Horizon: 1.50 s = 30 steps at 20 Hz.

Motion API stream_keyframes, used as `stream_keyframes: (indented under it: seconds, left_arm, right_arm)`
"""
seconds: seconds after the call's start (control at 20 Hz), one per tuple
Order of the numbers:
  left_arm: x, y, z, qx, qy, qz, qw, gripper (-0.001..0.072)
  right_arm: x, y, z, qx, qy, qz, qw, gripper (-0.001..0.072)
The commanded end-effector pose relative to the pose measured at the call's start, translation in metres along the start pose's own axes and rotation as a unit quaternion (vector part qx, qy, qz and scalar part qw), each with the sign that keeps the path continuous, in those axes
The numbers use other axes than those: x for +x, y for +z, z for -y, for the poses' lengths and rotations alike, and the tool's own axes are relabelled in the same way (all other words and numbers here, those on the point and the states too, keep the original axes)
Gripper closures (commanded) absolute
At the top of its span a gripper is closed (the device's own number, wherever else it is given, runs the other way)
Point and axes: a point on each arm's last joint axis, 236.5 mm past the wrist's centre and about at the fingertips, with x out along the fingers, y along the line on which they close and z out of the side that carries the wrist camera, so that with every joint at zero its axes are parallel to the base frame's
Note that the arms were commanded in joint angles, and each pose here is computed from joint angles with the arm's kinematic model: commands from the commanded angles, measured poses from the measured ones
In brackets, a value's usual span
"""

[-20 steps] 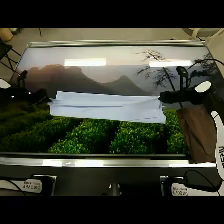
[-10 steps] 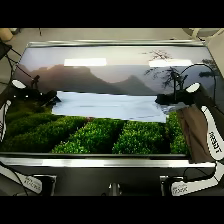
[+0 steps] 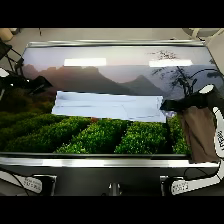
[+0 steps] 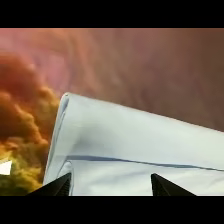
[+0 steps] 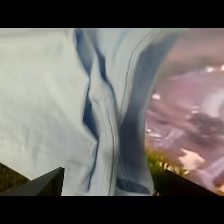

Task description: Fold the shirts.

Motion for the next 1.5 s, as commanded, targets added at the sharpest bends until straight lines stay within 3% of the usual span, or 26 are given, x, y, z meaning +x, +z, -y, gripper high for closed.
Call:
stream_keyframes:
  seconds: [0.0, 0.25, 0.3, 0.35, 0.4, 0.45, 0.5, 0.55, 0.6, 0.85, 1.15, 1.45]
  left_arm:
    - [-0.023, 0.002, 0.045, 0.045, -0.014, 0.019, 0.999, 0.0105]
    - [-0.004, -0.028, 0.121, 0.119, -0.045, -0.01, 0.992, 0.0105]
    - [0.003, -0.036, 0.134, 0.141, -0.051, -0.016, 0.989, 0.0105]
    - [0.01, -0.043, 0.147, 0.158, -0.057, -0.022, 0.985, 0.0105]
    - [0.019, -0.051, 0.16, 0.171, -0.063, -0.03, 0.983, 0.011]
    - [0.029, -0.061, 0.171, 0.18, -0.068, -0.041, 0.98, 0.0114]
    - [0.041, -0.074, 0.182, 0.191, -0.073, -0.057, 0.977, 0.0302]
    - [0.056, -0.089, 0.193, 0.203, -0.077, -0.075, 0.973, 0.062]
    - [0.072, -0.102, 0.205, 0.214, -0.082, -0.086, 0.97, 0.0656]
    - [0.144, -0.162, 0.271, 0.243, -0.123, -0.104, 0.957, 0.0677]
    - [0.184, -0.23, 0.333, 0.144, -0.225, -0.164, 0.95, 0.0677]
    - [0.206, -0.27, 0.378, 0.055, -0.282, -0.186, 0.939, 0.0677]
  right_arm:
    - [0.021, -0.005, -0.012, 0.051, 0.074, -0.008, 0.996, -0.0001]
    - [0.056, 0.017, -0.028, 0.075, 0.07, 0.015, 0.995, 0.0031]
    - [0.059, 0.02, -0.037, 0.072, 0.072, 0.016, 0.995, 0.0172]
    - [0.058, 0.024, -0.046, 0.065, 0.08, 0.017, 0.995, 0.0461]
    - [0.051, 0.029, -0.055, 0.061, 0.094, 0.018, 0.994, 0.0688]
    - [0.039, 0.038, -0.064, 0.051, 0.103, 0.027, 0.993, 0.0684]
    - [0.025, 0.046, -0.07, 0.032, 0.102, 0.037, 0.994, 0.0685]
    - [0.009, 0.055, -0.076, 0.012, 0.096, 0.049, 0.994, 0.0686]
    - [-0.01, 0.064, -0.087, -0.007, 0.095, 0.064, 0.993, 0.0686]
    - [-0.085, 0.066, -0.138, -0.059, 0.099, 0.095, 0.989, 0.0686]
    - [-0.138, 0.043, -0.181, -0.094, 0.103, 0.105, 0.985, 0.0686]
    - [-0.184, 0.008, -0.219, -0.134, 0.1, 0.107, 0.98, 0.0685]
